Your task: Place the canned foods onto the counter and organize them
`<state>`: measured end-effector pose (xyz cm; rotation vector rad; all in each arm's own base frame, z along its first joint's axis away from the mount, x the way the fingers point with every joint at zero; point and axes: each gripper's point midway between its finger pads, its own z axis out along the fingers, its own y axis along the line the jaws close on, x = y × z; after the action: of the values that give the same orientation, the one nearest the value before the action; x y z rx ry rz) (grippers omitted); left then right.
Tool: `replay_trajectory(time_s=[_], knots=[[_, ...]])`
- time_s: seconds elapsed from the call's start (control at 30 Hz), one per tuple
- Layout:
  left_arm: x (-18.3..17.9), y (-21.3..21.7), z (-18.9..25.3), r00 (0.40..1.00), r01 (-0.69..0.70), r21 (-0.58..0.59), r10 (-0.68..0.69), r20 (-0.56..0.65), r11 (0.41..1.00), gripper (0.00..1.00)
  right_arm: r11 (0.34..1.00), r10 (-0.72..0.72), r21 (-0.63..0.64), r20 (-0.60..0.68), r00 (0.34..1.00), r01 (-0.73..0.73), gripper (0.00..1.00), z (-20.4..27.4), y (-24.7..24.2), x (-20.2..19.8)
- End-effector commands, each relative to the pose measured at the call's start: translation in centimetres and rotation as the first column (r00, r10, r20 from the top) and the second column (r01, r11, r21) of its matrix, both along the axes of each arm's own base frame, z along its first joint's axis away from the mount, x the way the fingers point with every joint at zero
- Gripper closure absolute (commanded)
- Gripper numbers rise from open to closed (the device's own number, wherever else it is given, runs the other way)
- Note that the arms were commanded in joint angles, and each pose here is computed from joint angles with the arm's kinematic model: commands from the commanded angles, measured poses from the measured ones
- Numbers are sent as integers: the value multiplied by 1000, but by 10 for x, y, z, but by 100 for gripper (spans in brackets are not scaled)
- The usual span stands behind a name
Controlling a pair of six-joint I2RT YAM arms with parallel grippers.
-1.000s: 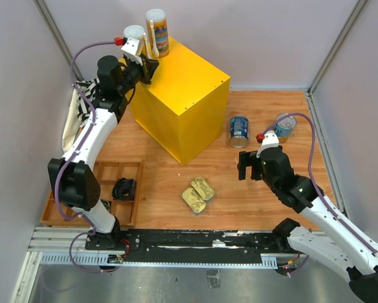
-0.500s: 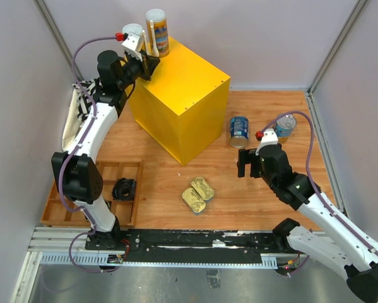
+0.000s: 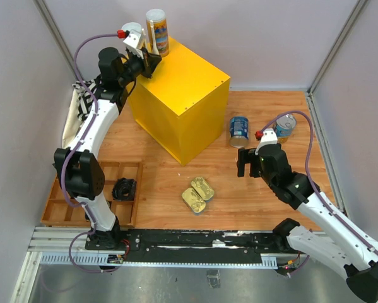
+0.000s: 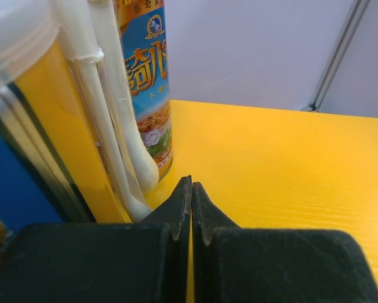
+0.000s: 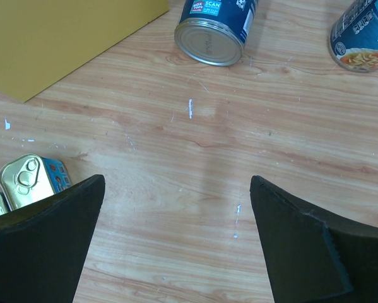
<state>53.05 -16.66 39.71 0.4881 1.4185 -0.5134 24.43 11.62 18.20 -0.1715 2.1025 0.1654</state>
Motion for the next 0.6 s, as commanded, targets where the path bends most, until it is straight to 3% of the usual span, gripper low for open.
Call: replay_trajectory(time_s=[0.0,0.57], knots=[[6,8,12,1000,-3,-4,4,29,1000,100,1000,-18,13,23,1000,17,2,8,-2,7],[9,13,11,999,29,-6,-29,26,1000,100,1000,-13,26,15,1000,13,2,9,6,14]])
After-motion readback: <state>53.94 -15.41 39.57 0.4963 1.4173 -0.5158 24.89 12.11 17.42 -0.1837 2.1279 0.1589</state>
